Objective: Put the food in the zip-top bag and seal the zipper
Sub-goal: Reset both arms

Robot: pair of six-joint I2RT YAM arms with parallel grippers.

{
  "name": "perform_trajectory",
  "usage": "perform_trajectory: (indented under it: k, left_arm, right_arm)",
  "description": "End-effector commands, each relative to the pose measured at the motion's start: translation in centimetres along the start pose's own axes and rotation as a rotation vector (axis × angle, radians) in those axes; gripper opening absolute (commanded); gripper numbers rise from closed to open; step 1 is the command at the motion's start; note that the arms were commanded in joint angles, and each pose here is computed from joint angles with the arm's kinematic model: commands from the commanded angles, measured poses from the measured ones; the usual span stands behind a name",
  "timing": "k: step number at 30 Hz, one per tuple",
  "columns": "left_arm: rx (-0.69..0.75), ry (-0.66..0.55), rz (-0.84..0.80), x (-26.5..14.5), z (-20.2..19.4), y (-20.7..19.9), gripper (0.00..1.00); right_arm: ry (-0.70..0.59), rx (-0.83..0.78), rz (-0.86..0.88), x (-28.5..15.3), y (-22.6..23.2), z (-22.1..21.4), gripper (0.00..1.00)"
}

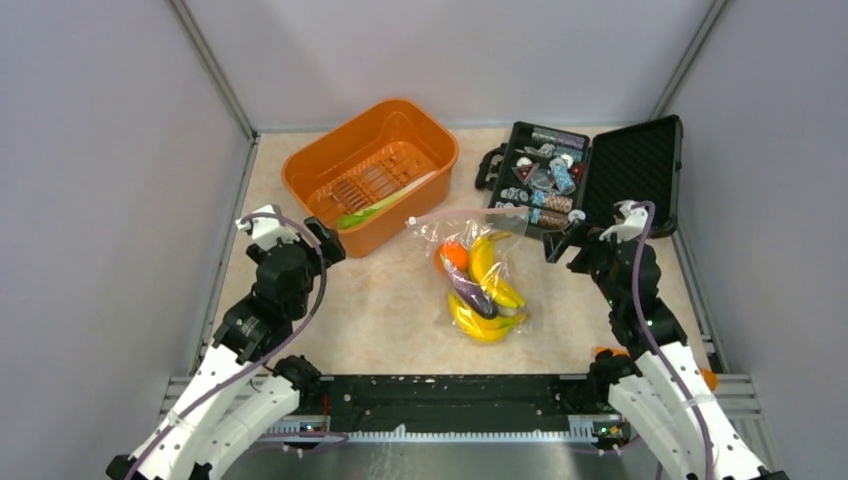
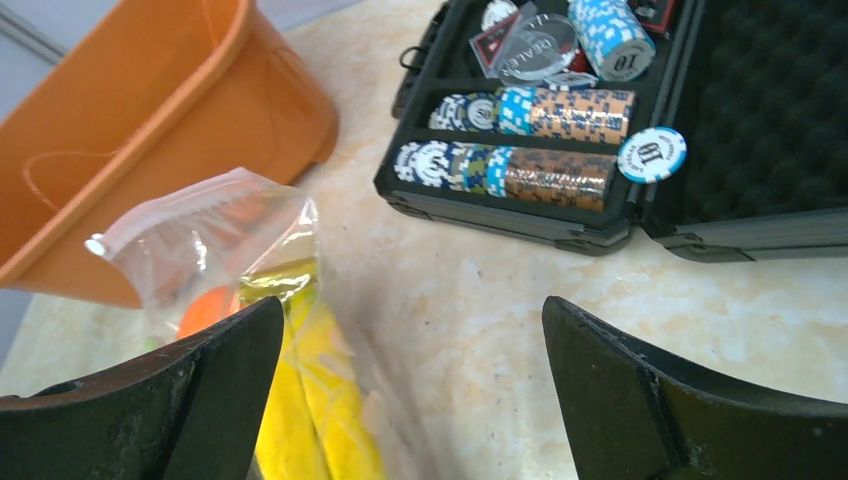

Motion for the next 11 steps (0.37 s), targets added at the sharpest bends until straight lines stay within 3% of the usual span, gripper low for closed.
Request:
perform_trajectory:
  k: [1, 11]
  left_arm:
    - [-0.087, -0.018, 0.11, 0.0, 1.1, 0.9, 0.99]
    - [-0.034, 0.077, 0.071, 1.3, 0.3, -1.2, 0.99]
  right_arm:
    - [-0.068, 0.034, 0.077, -0.6, 1.3, 1.4, 0.99]
    - [-0.057, -0.024, 0.038, -0.7, 0.4, 1.0, 0.99]
Point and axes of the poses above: each gripper's point midway between its finger pads, its own x axis out along the fingers, its own y axis along the line the jaws close on, z = x × y, the point moved 3 cm from there along -x, back along the fingers, and after that the axes turned 4 degrees about x, right-handed, at the moved point
